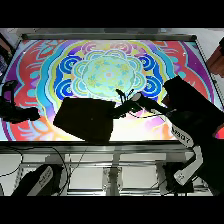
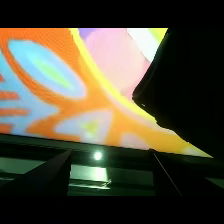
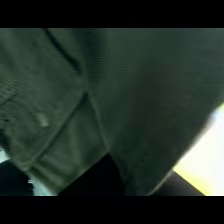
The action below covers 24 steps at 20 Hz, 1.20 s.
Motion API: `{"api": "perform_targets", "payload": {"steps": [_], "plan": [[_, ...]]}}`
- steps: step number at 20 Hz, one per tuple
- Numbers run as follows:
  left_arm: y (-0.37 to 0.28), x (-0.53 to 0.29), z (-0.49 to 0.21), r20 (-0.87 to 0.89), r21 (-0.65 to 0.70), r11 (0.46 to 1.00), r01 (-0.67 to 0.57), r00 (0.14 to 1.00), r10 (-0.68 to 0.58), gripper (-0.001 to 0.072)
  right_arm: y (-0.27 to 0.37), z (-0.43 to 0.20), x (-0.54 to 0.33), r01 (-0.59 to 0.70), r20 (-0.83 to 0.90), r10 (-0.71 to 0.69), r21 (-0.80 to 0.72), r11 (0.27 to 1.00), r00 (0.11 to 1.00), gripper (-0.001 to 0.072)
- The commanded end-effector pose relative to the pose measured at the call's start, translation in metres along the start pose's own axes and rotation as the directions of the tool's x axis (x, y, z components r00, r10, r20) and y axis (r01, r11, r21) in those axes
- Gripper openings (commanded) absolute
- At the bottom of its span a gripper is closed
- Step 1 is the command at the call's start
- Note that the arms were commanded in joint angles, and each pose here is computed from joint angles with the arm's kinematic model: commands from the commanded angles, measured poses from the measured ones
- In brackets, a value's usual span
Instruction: Fold the clothes and pants, and hang the long-sleeved shirts on hangers.
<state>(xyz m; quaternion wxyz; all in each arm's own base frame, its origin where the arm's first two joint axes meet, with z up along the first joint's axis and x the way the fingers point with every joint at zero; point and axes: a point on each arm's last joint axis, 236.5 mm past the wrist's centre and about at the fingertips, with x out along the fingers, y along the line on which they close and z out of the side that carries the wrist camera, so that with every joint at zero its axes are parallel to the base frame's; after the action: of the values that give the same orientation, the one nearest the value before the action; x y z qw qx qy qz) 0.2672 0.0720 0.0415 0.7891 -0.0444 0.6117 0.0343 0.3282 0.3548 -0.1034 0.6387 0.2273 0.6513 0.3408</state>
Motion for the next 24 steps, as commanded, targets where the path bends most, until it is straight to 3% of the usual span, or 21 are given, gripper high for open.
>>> {"api": "perform_targets", "payload": {"steps": [1, 6, 10, 15, 20, 24], "plan": [[0.0, 0.0, 0.0, -0.001, -0.001, 1.0, 0.0, 1.0, 0.0, 0.0556, 0.033, 0.009, 0.002, -0.045, -0.018, 0.044, -0.052, 0.998, 0.999, 0.0021], [0.0, 0.0, 0.0, -0.001, -0.001, 1.0, 0.0, 1.0, 0.0, 0.0555, 0.097, 0.06, -0.09, -0.084, 0.041, 0.097, -0.244, 0.966, 0.994, 0.002], [0.0, 0.0, 0.0, -0.001, -0.001, 1.0, 0.0, 1.0, 0.0, 0.0556, 0.089, 0.11, -0.249, 0.173, 0.317, -0.081, -0.273, 0.946, 0.945, 0.002], [0.0, 0.0, 0.0, 0.0, -0.001, 1.0, 0.0, 1.0, 0.0, 0.0556, 0.043, 0.099, -0.426, 0.405, 0.557, -0.288, -0.097, 0.909, 0.779, 0.002], [0.0, 0.0, 0.0, 0.0, -0.001, 1.0, 0.0, 1.0, 0.0, 0.0556, -0.038, 0.069, -0.523, 0.447, 0.61, -0.447, 0.166, 0.879, 0.654, 0.002], [0.0, 0.0, 0.0, 0.0, -0.001, 1.0, 0.0, 1.0, 0.0, 0.0555, -0.103, 0.035, -0.574, 0.441, 0.58, -0.58, 0.38, 0.814, 0.572, 0.002]]}}
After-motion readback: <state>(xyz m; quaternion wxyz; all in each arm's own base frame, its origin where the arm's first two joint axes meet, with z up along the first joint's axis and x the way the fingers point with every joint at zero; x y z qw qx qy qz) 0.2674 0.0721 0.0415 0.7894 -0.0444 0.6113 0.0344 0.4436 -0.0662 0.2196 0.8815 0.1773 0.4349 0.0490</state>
